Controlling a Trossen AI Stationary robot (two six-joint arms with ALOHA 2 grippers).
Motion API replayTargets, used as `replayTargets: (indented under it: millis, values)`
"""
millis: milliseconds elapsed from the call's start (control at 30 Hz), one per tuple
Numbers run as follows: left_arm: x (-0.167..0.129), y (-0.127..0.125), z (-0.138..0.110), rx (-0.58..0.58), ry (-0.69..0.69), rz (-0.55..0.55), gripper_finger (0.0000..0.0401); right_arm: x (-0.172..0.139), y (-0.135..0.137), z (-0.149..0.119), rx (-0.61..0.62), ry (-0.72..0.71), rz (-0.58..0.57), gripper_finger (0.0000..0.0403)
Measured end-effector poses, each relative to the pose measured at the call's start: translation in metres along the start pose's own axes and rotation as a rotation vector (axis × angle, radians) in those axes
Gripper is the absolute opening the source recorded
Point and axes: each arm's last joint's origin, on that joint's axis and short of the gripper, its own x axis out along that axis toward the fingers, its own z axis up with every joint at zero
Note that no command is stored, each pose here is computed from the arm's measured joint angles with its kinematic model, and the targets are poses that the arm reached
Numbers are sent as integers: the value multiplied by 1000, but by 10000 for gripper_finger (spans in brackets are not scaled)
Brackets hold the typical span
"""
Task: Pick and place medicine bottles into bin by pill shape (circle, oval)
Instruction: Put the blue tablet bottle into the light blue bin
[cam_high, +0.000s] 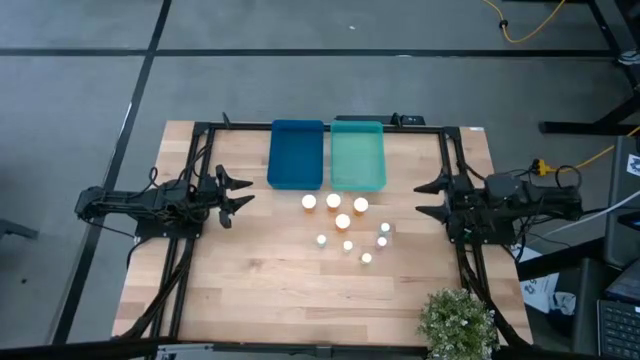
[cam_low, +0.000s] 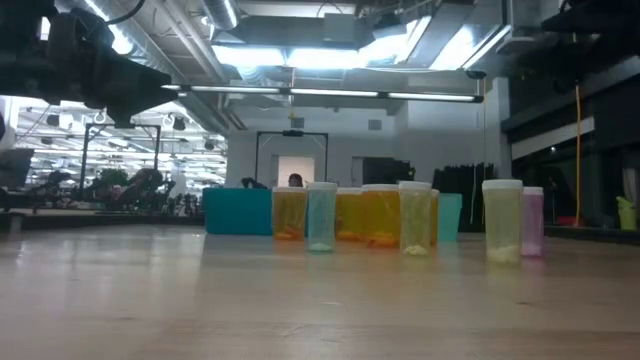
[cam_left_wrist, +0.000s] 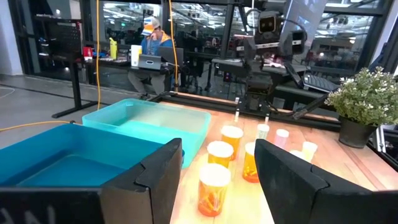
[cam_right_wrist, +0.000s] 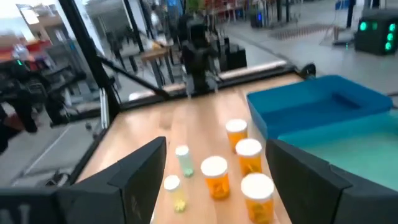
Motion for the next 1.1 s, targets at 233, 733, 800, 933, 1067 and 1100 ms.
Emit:
replayTargets:
  millis: [233, 733, 800, 933, 1067, 1100]
  values:
    - [0, 3, 0, 11, -13, 106, 195, 35, 4, -6, 6, 343, -94, 277]
    - [0, 4, 1, 114, -9, 122, 195, 95, 2, -62, 4, 882, -201, 277]
    - [0, 4, 1, 125, -8, 122, 195, 101, 2, -65, -17, 880, -190, 277]
    - [0, 4, 1, 150, -7, 123, 195, 114, 3, -68, -75, 850, -150, 277]
    - [0, 3, 0, 155, -6, 122, 195, 124, 4, -71, -109, 822, -126, 277]
    - [0, 3, 1, 155, -6, 122, 195, 126, 4, -71, -109, 815, -123, 277]
